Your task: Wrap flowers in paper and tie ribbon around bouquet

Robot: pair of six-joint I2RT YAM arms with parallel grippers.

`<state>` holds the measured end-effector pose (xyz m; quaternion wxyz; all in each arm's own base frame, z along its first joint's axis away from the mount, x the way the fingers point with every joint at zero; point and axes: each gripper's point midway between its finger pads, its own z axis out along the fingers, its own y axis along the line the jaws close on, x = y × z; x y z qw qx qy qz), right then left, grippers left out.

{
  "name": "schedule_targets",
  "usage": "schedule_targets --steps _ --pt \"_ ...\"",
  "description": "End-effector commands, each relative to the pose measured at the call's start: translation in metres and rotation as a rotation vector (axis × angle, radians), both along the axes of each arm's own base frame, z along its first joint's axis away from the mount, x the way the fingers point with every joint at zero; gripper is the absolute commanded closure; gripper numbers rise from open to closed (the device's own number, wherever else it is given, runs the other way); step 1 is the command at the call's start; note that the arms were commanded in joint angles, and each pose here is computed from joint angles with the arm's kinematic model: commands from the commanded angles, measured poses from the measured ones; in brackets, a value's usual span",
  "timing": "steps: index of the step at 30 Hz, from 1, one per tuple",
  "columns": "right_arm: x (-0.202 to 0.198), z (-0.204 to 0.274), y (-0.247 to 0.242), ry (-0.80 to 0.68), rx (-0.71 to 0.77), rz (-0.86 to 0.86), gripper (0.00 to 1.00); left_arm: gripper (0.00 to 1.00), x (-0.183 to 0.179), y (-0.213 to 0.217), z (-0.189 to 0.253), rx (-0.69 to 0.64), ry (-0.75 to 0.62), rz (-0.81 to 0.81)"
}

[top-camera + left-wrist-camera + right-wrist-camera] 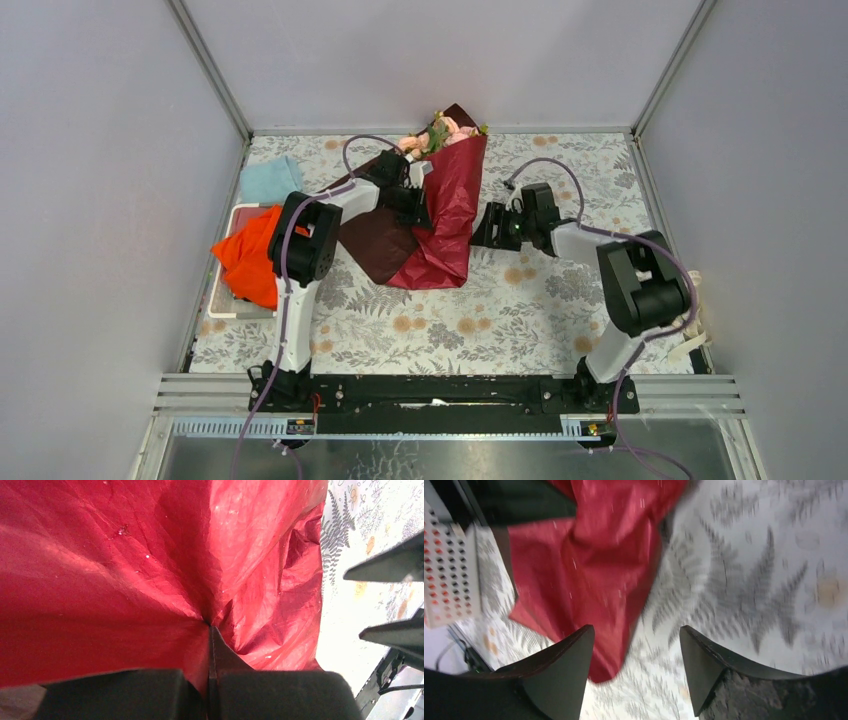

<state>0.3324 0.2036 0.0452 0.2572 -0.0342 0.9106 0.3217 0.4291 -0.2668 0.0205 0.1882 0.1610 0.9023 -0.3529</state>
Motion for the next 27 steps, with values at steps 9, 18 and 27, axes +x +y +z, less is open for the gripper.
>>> schedule_targets --steps 9,18,27 --pt "0.059 -0.015 0.051 0.098 0.304 -0.034 0.59 1.00 -0.015 0.010 -0.010 0.012 0.050 0.027" --pt "0.003 -0.027 0.006 0.126 0.165 -0.092 1.00 1.00 -0.057 0.008 -0.014 -0.033 0.154 0.003" --pt "-0.066 -0.036 -0.034 0.156 0.006 -0.127 0.94 1.00 -0.126 -0.004 -0.016 -0.006 0.189 -0.103"
